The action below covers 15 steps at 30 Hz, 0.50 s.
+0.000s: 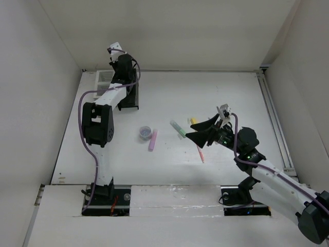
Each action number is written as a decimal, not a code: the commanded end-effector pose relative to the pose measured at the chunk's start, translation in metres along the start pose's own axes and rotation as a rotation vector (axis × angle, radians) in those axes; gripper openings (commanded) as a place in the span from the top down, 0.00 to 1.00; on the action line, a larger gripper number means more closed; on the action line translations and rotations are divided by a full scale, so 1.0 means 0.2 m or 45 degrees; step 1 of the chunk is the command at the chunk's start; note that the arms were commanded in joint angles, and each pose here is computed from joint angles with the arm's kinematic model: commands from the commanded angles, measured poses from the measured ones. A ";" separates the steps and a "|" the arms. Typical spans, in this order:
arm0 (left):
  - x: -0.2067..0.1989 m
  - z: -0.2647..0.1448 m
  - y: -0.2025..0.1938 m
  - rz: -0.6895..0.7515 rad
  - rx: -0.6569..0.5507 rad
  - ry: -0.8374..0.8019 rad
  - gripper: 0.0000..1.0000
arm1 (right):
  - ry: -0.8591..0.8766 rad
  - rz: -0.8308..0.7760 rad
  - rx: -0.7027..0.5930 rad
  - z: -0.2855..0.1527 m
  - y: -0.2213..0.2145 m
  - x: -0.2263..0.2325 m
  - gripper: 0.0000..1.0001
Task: Sort the stationery into containers
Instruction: Place the pen in the storage box.
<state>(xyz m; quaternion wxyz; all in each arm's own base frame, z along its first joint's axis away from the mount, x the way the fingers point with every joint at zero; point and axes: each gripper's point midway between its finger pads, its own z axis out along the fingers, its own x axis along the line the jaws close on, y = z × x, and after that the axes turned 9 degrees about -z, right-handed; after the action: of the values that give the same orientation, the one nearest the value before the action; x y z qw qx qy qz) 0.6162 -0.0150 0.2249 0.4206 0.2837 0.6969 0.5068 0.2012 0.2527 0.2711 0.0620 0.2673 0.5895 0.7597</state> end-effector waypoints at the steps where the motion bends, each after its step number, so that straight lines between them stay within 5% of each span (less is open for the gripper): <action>1: -0.15 -0.08 0.15 -0.184 -0.045 -0.162 1.00 | 0.069 -0.061 -0.056 0.01 0.05 0.06 0.25; 15: -0.16 -0.10 -0.04 -0.235 0.057 -0.253 1.00 | 0.078 -0.051 -0.043 0.01 0.02 0.07 0.25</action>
<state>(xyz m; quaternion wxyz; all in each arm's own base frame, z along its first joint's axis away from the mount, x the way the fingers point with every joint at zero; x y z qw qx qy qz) 0.6186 -0.0538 0.1910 0.4823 0.3050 0.7040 0.4228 0.1969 0.2578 0.2708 0.0539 0.2595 0.5921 0.7610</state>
